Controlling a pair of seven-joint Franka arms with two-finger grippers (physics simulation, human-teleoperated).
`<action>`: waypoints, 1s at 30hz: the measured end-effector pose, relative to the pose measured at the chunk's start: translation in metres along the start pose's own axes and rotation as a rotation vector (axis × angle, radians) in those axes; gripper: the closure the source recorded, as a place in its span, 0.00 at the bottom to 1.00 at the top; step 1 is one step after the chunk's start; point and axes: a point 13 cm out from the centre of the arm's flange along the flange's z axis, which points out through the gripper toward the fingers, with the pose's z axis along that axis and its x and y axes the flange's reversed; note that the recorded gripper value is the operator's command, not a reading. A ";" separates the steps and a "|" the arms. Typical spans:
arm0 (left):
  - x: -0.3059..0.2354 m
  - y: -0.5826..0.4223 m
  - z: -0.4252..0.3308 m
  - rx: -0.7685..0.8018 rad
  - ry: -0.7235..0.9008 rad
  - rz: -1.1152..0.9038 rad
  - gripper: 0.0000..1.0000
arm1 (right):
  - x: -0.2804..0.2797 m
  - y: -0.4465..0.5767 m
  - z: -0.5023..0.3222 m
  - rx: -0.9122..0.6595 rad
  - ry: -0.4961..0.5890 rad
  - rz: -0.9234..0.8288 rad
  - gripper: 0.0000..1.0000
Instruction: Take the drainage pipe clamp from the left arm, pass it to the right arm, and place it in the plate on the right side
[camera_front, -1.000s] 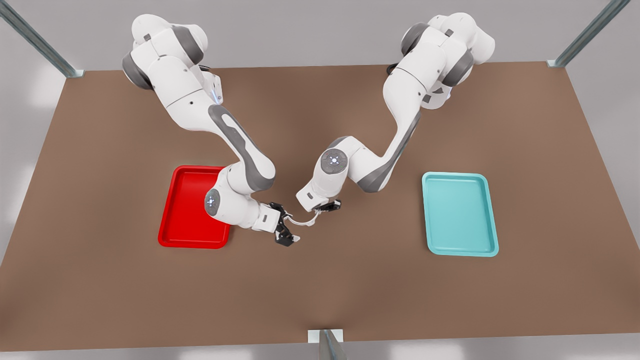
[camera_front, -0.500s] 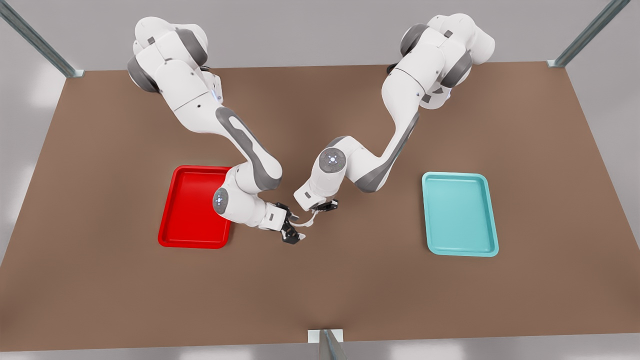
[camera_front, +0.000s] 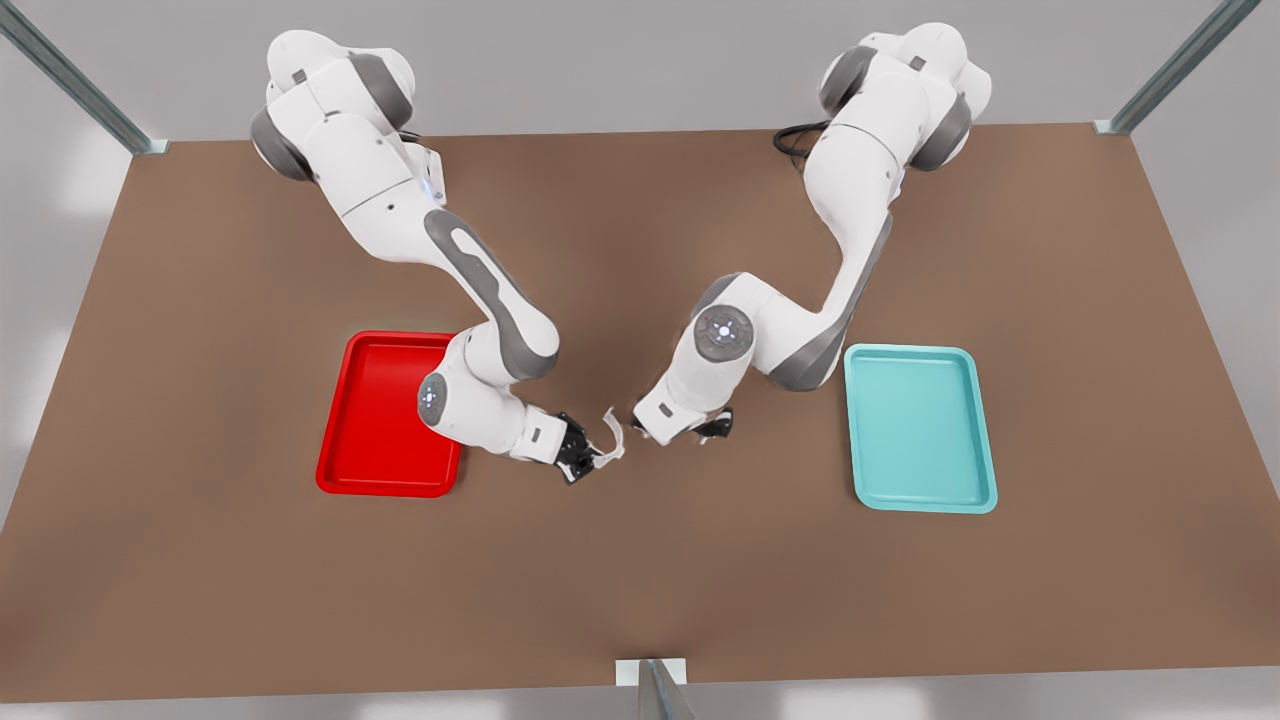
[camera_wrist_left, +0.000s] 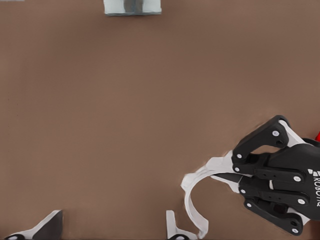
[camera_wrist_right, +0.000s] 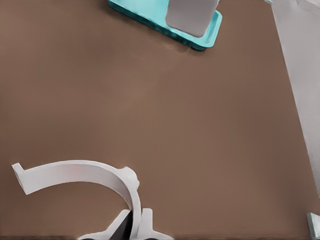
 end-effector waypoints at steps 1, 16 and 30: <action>-0.019 0.057 -0.033 -0.027 0.013 -0.061 0.00 | 0.008 -0.007 -0.012 0.013 0.006 0.010 0.79; 0.095 0.296 -0.114 -0.137 0.398 -0.159 0.00 | 0.268 0.119 -0.196 -0.202 0.188 0.376 0.79; 0.091 0.297 -0.111 -0.111 0.391 -0.051 0.00 | 0.271 0.187 -0.170 -0.279 0.097 0.533 0.00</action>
